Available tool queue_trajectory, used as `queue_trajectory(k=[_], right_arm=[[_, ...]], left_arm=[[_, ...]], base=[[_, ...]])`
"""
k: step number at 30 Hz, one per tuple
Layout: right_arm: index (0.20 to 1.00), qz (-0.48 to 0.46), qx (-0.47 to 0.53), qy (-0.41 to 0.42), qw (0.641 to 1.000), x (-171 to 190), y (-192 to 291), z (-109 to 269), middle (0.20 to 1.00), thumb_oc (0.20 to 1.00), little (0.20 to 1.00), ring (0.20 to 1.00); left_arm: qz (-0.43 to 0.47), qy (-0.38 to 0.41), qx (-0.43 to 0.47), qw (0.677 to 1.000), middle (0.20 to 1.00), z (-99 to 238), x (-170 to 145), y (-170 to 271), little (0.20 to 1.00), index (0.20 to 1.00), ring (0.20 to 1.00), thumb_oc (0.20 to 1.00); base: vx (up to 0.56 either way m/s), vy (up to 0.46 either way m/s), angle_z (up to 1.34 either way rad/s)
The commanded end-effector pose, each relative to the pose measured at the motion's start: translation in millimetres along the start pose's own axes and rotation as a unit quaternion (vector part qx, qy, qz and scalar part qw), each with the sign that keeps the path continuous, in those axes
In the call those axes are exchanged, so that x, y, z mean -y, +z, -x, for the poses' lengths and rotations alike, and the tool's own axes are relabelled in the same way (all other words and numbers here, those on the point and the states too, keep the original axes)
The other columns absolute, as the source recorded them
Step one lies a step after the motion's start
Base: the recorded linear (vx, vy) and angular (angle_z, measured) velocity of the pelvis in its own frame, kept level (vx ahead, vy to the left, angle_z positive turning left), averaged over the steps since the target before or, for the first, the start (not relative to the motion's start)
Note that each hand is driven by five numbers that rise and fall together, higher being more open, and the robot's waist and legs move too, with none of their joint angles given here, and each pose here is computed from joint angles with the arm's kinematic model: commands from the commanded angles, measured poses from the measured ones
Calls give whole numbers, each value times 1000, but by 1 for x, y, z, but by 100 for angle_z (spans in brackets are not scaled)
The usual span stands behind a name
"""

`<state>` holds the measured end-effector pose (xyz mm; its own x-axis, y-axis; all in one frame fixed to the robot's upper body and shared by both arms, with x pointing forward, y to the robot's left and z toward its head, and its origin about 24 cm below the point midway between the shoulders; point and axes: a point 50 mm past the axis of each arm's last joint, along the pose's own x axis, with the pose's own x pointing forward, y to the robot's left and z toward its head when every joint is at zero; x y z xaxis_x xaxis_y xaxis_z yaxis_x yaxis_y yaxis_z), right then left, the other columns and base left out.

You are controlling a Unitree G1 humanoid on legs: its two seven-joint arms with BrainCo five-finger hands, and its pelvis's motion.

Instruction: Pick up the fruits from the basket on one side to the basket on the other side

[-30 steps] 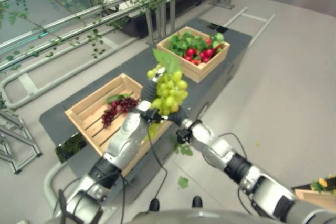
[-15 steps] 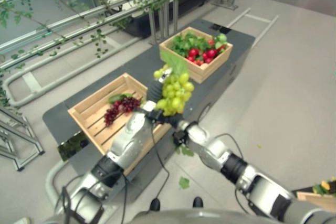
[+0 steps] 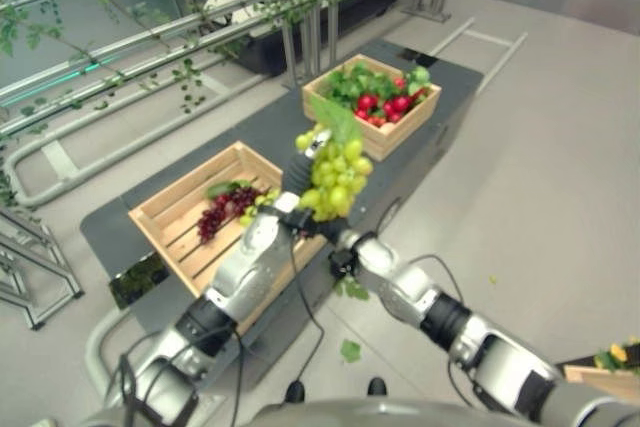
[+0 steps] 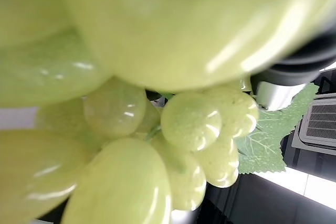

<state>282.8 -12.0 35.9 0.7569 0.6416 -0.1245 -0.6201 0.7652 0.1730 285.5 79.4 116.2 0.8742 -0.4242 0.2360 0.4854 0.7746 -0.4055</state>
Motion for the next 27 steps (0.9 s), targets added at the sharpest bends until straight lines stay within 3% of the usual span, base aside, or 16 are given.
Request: queue_trajectory(k=[1, 6, 7, 27], right_arm=[[200, -11, 116, 84, 990, -53, 61, -32, 200, 200, 200, 200], [200, -11, 116, 81, 990, -52, 61, -31, 200, 200, 200, 200], [200, -11, 117, 79, 990, -51, 60, -31, 200, 200, 200, 200], [200, 4, 120, 41, 992, -32, 59, -27, 200, 200, 200, 200]], left_arm=[[28, -83, 34, 996, 200, -28, 43, 8, 200, 200, 200, 200], [32, -78, 39, 996, 200, -27, 41, 9, 200, 200, 200, 200], [33, -74, 42, 996, 1000, -26, 40, 9, 1000, 1000, 1000, 1000], [37, -34, 79, 996, 1000, -17, 25, 20, 1000, 1000, 1000, 1000]], base=[[0, 0, 0], [0, 0, 0], [0, 0, 0], [0, 0, 0]])
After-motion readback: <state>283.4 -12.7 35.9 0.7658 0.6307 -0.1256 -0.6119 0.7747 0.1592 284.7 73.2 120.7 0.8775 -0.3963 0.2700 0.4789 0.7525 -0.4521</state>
